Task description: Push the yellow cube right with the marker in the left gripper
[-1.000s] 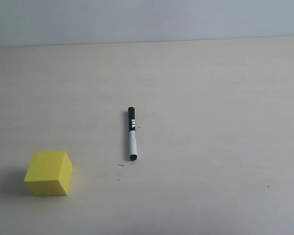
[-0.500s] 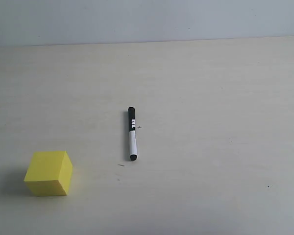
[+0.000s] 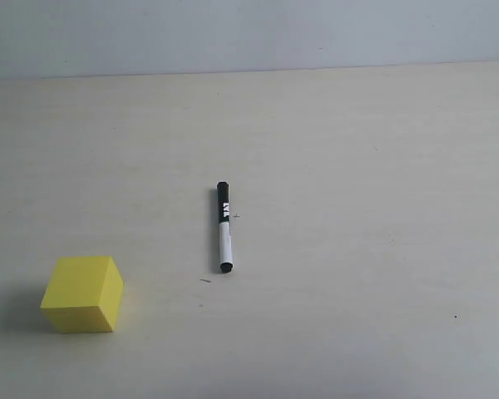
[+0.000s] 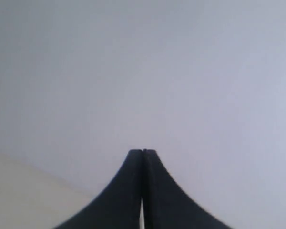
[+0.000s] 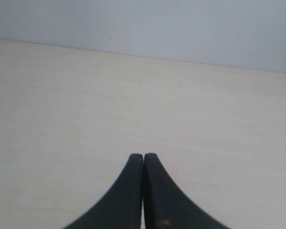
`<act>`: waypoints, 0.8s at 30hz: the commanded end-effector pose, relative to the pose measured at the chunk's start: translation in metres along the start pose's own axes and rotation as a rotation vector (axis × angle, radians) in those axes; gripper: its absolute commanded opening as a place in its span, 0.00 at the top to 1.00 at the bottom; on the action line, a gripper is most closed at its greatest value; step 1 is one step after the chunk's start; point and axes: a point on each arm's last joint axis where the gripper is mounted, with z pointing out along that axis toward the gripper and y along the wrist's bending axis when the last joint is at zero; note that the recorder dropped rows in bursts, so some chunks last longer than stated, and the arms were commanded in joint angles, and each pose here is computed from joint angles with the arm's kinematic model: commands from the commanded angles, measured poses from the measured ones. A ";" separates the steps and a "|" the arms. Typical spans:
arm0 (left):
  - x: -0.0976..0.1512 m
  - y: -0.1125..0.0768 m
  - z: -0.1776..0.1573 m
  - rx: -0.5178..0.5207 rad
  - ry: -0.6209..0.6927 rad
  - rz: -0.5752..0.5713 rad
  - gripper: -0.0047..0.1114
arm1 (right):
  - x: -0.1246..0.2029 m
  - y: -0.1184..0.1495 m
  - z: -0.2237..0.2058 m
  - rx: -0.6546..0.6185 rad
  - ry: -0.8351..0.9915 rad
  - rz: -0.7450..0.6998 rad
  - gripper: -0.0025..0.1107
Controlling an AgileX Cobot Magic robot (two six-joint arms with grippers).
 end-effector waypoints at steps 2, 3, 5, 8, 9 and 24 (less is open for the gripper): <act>-0.041 -0.021 -0.008 0.219 -0.372 -0.143 0.96 | 0.000 0.000 0.000 0.006 -0.014 -0.008 0.98; -0.053 -0.028 -0.008 0.233 -0.389 -0.166 0.96 | 0.000 0.000 0.000 0.006 -0.014 -0.008 0.98; -0.075 -0.041 0.001 0.189 -0.315 -0.211 0.96 | 0.000 0.000 0.000 0.006 -0.014 -0.008 0.98; -0.098 -0.059 0.029 0.084 -0.131 -0.132 0.96 | 0.000 0.000 0.000 0.006 -0.014 -0.008 0.98; -0.100 -0.062 0.040 0.039 -0.047 -0.104 0.96 | 0.000 0.000 0.000 0.006 -0.014 -0.008 0.98; 0.014 -0.035 0.198 -0.210 1.318 0.050 0.96 | 0.000 0.000 0.000 0.006 -0.014 -0.008 0.98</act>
